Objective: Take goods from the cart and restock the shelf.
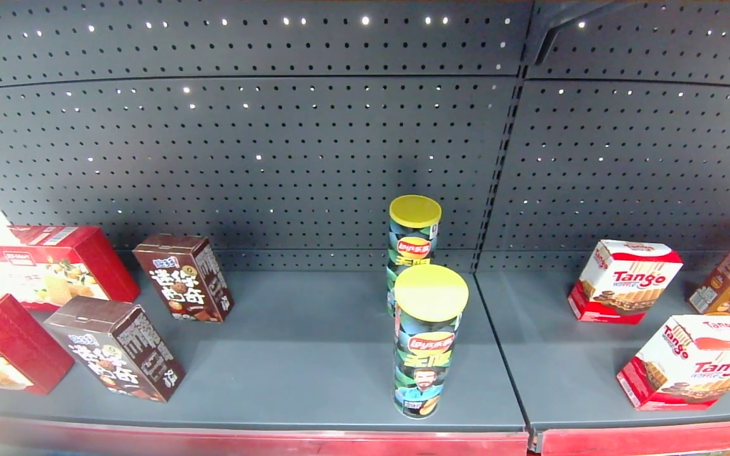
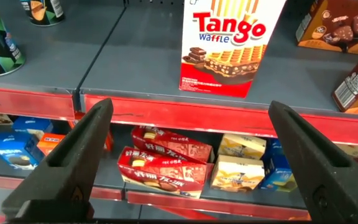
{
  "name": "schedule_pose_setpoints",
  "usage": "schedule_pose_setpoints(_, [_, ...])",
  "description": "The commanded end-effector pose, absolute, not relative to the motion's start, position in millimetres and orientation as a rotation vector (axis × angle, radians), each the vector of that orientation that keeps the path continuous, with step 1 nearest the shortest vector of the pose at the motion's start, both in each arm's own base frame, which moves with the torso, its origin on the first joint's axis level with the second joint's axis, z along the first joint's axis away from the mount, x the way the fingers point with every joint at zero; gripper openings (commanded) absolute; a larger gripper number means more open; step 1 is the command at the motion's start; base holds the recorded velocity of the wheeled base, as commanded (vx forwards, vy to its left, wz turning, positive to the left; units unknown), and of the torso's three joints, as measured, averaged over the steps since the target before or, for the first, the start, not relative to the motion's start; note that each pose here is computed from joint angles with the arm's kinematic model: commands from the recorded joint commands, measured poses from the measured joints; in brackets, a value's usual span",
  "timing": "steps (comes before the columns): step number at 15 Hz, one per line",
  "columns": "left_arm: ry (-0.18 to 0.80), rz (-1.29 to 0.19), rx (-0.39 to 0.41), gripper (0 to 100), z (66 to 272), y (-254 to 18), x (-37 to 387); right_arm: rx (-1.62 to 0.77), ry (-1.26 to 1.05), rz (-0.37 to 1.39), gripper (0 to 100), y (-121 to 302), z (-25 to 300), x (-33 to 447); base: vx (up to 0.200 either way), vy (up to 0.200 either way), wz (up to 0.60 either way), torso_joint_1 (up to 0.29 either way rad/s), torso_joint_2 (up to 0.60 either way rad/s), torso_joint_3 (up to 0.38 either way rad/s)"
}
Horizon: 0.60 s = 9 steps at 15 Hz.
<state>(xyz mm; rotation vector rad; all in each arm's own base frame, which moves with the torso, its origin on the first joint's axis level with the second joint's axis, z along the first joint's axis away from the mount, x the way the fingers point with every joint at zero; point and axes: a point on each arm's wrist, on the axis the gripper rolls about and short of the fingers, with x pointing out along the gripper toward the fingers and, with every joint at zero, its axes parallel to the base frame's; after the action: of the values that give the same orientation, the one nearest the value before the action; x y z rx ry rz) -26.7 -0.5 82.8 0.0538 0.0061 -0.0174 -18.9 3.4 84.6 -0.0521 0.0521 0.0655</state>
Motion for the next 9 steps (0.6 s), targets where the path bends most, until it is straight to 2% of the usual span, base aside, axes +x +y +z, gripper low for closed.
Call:
schedule_pose_setpoints(1, [0.009,-0.017,0.054,100,83.0,-0.5,-26.5,-0.051,0.053,0.058,100,3.2,84.4,-18.7,0.0,0.0,0.0,0.0,0.0,0.0])
schedule_pose_setpoints(9, [0.009,-0.017,0.052,100,83.0,-0.5,-26.5,-0.055,0.045,0.043,100,2.8,84.3,-18.2,0.0,0.0,0.0,0.0,0.0,0.0])
